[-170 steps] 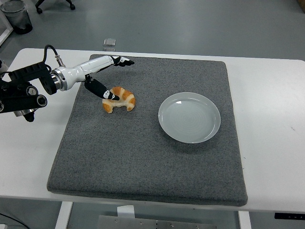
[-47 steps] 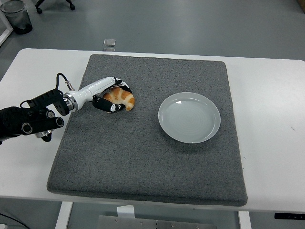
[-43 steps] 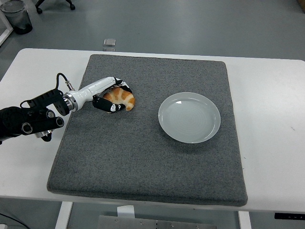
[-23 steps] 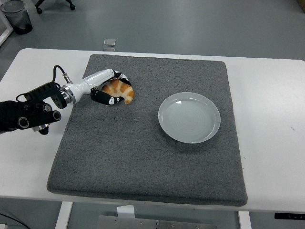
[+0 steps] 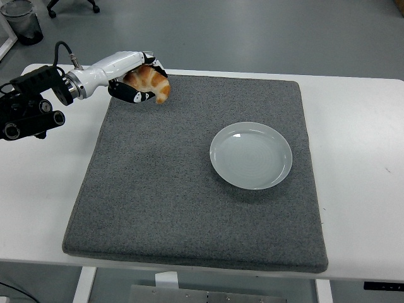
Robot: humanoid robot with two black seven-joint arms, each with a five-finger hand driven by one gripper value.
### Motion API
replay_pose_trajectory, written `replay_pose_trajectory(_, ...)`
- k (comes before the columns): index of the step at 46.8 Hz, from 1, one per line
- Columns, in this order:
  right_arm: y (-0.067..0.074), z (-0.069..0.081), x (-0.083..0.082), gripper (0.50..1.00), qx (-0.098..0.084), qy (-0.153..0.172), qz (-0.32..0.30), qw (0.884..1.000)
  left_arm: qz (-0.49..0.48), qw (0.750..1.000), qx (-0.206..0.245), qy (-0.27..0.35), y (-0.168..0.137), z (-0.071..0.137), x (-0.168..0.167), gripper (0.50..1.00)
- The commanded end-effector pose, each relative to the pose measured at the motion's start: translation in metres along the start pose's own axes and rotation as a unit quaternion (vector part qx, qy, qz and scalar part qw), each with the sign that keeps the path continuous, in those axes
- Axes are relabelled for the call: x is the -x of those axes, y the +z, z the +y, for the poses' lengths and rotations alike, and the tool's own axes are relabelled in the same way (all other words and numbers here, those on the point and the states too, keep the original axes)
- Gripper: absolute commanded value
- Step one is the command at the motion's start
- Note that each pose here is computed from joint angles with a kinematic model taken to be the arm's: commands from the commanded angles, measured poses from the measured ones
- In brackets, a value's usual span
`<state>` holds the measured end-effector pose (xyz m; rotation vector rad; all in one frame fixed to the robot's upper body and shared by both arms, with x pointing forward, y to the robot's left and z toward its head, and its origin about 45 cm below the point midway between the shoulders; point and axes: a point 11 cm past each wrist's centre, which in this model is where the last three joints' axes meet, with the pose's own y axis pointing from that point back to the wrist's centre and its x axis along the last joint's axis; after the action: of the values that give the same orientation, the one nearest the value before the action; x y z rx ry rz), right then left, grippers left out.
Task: Place the bread on the plate
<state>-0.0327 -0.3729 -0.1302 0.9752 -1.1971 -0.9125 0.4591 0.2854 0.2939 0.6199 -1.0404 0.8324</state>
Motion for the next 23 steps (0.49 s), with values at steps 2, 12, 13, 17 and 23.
replay_pose_trajectory(2,0.0,0.0,0.0,0.938,0.0,0.001,0.0,1.0,-0.015,1.0,-0.008,0.012,-0.005,-0.003,-0.017,0.5)
replay_pose_trajectory(12,0.0,0.0,0.0,0.938,0.0,0.001,0.0,1.0,-0.027,0.999,-0.001,0.024,0.001,-0.009,-0.037,0.5)
replay_pose_trajectory(13,0.0,0.0,0.0,0.938,0.0,0.0,-0.001,1.0,-0.028,0.999,-0.001,0.024,0.001,-0.01,-0.037,0.5)
replay_pose_trajectory(17,0.0,0.0,0.0,0.938,0.0,0.0,-0.001,1.0,-0.031,0.999,0.004,0.026,0.005,-0.012,-0.042,0.5)
replay_pose_trajectory(23,0.0,0.0,0.0,0.94,-0.001,0.0,-0.001,1.0,-0.033,0.999,0.011,0.026,0.011,-0.016,-0.047,0.5)
